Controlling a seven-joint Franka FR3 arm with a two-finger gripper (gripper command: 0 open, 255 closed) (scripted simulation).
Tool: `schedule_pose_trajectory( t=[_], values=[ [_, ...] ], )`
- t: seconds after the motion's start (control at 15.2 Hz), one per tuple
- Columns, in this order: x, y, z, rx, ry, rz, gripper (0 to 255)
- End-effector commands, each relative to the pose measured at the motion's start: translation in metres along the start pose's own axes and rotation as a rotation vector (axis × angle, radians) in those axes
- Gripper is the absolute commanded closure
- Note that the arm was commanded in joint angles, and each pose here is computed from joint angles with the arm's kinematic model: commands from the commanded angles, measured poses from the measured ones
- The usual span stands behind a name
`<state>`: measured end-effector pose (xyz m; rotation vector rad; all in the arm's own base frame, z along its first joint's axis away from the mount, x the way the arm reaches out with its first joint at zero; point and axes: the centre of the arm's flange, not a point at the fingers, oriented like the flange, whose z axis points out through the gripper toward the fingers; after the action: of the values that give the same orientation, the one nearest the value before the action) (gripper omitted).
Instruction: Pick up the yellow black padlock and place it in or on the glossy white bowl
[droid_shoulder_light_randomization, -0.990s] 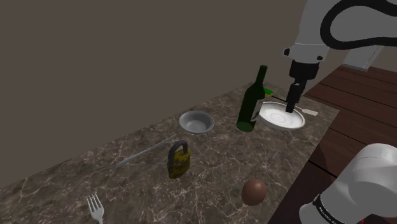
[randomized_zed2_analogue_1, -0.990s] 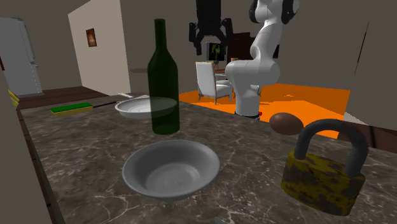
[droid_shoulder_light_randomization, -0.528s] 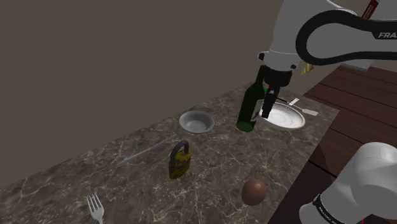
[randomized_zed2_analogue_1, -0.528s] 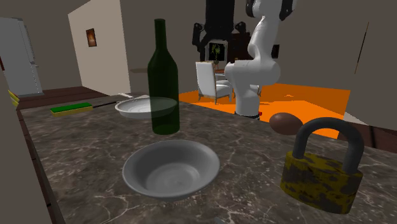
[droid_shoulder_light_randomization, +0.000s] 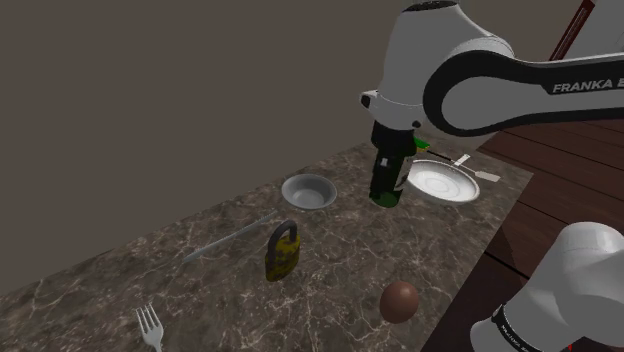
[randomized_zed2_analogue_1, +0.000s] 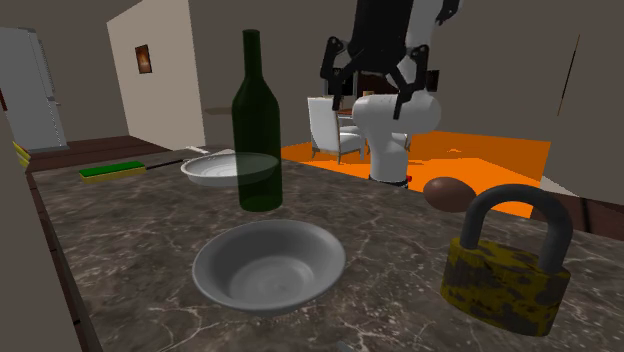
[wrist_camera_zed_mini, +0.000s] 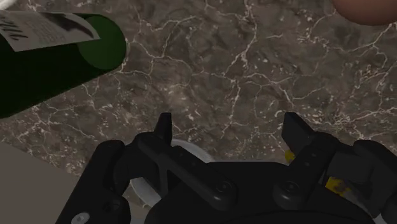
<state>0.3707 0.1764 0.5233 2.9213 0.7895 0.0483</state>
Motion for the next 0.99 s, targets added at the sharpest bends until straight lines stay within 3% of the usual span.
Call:
schedule_pose_trajectory(
  t=[0.0, 0.92],
  values=[
    [0.019, -0.022, 0.004, -0.018, 0.023, -0.046, 0],
    [0.110, -0.167, 0.031, -0.144, 0.164, -0.344, 0]
  ],
)
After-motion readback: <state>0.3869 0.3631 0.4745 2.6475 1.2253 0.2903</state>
